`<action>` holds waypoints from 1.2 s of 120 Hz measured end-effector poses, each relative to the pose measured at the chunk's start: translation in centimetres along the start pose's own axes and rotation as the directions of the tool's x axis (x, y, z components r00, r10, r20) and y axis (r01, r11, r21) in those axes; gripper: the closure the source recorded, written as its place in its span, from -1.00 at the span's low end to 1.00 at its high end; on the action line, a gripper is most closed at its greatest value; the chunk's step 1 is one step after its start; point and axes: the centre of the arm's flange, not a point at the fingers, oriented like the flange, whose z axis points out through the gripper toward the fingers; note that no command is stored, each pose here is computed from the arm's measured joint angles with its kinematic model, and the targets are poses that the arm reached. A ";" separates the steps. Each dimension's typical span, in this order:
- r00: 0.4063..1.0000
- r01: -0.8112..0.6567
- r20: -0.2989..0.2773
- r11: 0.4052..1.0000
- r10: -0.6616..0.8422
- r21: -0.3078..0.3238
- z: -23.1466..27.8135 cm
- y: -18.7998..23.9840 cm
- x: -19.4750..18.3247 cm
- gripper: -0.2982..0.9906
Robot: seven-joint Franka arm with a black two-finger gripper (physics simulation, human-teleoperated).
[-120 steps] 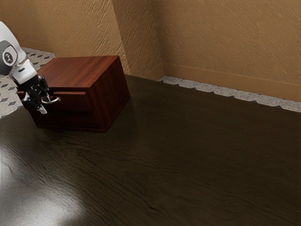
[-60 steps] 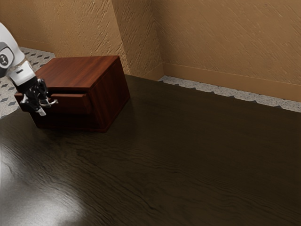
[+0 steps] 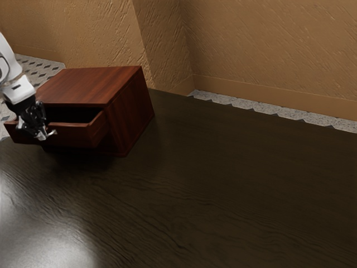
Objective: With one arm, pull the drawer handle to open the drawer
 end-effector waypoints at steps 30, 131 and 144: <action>1.000 0.025 0.006 1.000 -0.025 -0.010 0.4 1.2 0.3 0.33; 0.996 0.075 0.043 0.995 -0.078 0.061 -5.0 6.2 1.7 0.04; 0.998 0.049 0.043 0.990 -0.055 0.129 -9.0 6.6 3.7 -0.19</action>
